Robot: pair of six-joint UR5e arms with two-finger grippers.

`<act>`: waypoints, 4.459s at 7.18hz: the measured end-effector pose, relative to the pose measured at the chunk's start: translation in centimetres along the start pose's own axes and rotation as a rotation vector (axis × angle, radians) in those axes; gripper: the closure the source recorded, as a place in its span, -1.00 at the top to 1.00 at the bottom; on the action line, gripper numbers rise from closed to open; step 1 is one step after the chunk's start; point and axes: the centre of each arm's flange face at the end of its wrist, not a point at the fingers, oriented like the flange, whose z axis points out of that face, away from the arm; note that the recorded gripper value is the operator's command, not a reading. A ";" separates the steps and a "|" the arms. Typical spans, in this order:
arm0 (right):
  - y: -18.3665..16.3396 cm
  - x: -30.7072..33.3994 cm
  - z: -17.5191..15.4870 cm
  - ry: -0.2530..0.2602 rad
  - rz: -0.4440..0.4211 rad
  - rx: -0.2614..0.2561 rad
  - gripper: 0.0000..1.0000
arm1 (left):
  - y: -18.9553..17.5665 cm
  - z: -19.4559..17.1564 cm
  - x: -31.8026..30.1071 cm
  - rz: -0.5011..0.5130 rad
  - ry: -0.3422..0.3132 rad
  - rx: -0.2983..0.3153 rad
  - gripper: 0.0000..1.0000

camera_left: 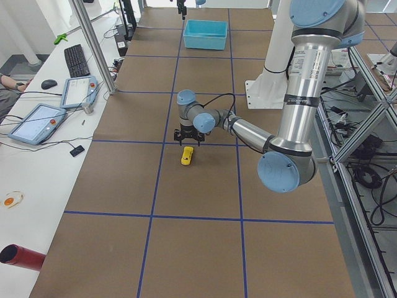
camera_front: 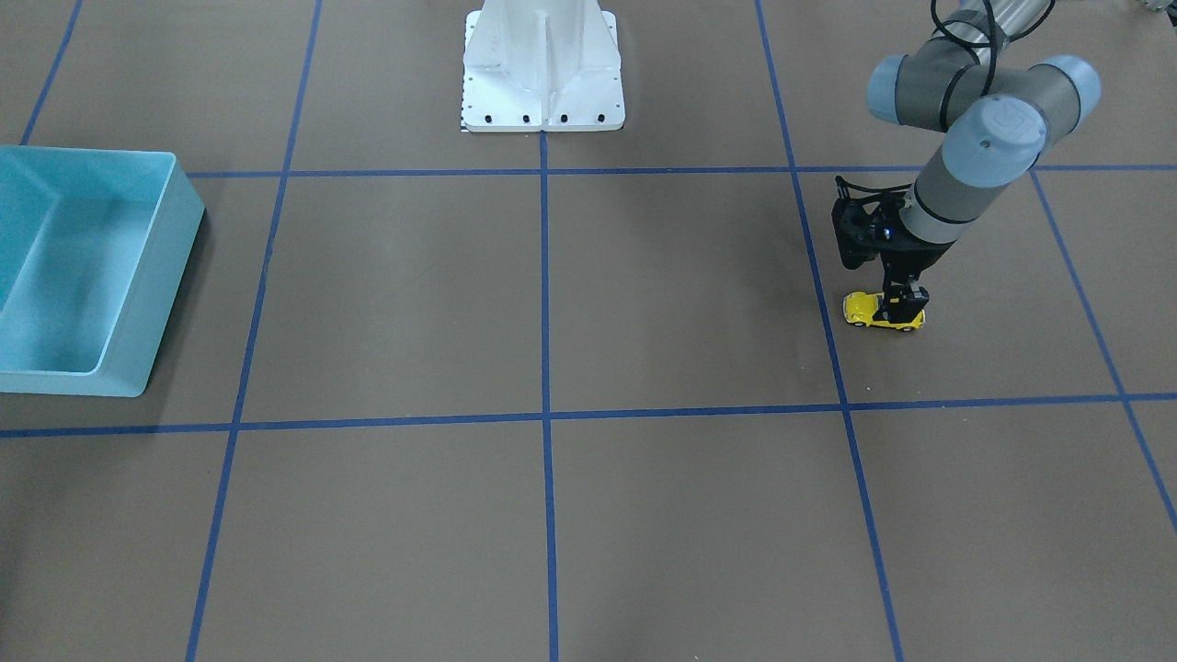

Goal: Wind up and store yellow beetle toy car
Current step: 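Press the car down with the left gripper and drag it backward to wind it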

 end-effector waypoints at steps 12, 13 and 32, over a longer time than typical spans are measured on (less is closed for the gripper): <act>0.2 0.1 0.1 0.000 0.002 -0.003 1.00 | -0.1 3.0 -1.7 -0.022 0.031 -0.035 1.00; 0.3 0.1 0.2 0.000 0.003 -0.004 1.00 | -0.2 3.4 -1.5 -0.020 0.037 -0.038 1.00; 1.3 0.5 0.7 -0.001 0.014 -0.017 1.00 | 1.7 1.5 -2.6 0.031 -0.009 0.171 -1.00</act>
